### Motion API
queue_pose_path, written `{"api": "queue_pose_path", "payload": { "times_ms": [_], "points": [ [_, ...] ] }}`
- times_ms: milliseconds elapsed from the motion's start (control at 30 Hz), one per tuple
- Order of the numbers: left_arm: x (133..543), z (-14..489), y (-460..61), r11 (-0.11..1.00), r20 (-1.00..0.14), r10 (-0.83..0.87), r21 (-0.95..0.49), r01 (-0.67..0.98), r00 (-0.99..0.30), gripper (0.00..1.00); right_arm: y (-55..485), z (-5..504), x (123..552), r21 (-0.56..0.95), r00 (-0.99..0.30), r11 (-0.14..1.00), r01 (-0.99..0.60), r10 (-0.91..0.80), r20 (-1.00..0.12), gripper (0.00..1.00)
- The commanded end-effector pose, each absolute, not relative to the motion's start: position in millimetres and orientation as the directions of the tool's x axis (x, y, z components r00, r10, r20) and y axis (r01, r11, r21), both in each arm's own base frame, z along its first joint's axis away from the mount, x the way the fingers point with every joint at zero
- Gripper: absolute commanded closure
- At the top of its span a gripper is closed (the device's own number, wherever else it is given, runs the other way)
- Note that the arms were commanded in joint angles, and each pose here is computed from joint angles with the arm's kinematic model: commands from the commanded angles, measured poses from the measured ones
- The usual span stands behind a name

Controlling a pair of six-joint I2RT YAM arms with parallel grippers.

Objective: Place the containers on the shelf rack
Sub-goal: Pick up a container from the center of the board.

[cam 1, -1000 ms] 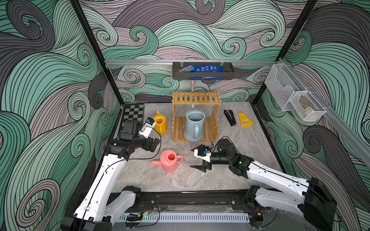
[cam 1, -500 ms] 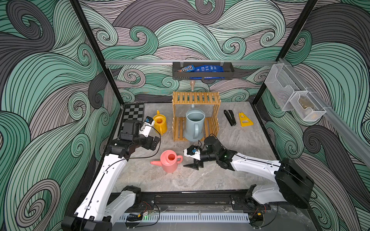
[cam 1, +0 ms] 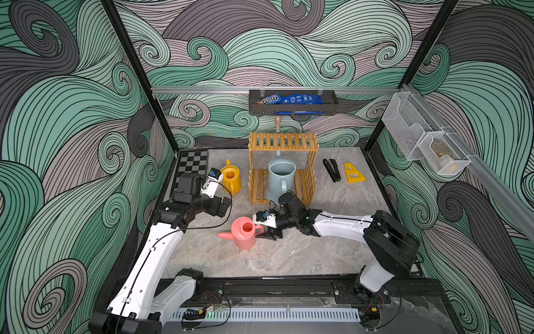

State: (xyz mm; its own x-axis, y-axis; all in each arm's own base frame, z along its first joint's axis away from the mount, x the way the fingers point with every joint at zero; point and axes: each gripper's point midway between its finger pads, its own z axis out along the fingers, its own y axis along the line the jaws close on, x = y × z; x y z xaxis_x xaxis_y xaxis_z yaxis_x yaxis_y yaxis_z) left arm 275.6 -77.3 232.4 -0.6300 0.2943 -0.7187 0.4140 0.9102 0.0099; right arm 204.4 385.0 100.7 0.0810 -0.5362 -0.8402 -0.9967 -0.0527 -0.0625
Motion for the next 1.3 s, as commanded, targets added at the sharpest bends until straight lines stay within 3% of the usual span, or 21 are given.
{"api": "queue_pose_path", "payload": {
  "times_ms": [0, 167, 633, 833, 1267],
  "points": [
    [277.8, 240.2, -80.5, 0.909, -0.740, 0.278, -0.004, 0.417, -0.612, 0.01, 389.4, 95.4, 196.0, -0.046, 0.084, -0.083, -0.995, -0.555, -0.827, 0.44],
    [279.0, 240.4, -77.7, 0.913, -0.741, 0.282, 0.012, 0.408, -0.609, 0.01, 391.6, 89.5, 191.6, -0.020, 0.072, -0.095, -0.995, -0.581, -0.811, 0.63],
    [277.8, 240.4, -75.9, 0.914, -0.741, 0.283, 0.016, 0.405, -0.609, 0.01, 384.3, 97.4, 189.9, -0.024, 0.042, -0.039, -0.999, -0.574, -0.818, 0.82],
    [276.6, 241.6, -76.2, 0.913, -0.741, 0.281, 0.012, 0.407, -0.610, 0.01, 379.2, 115.5, 185.2, -0.017, 0.024, -0.017, -1.000, -0.547, -0.837, 0.88],
    [278.4, 241.5, -76.2, 0.916, -0.749, 0.272, 0.008, 0.402, -0.605, 0.01, 339.7, 147.0, 172.6, -0.038, -0.014, 0.095, -0.995, -0.496, -0.868, 0.87]
  ]
}}
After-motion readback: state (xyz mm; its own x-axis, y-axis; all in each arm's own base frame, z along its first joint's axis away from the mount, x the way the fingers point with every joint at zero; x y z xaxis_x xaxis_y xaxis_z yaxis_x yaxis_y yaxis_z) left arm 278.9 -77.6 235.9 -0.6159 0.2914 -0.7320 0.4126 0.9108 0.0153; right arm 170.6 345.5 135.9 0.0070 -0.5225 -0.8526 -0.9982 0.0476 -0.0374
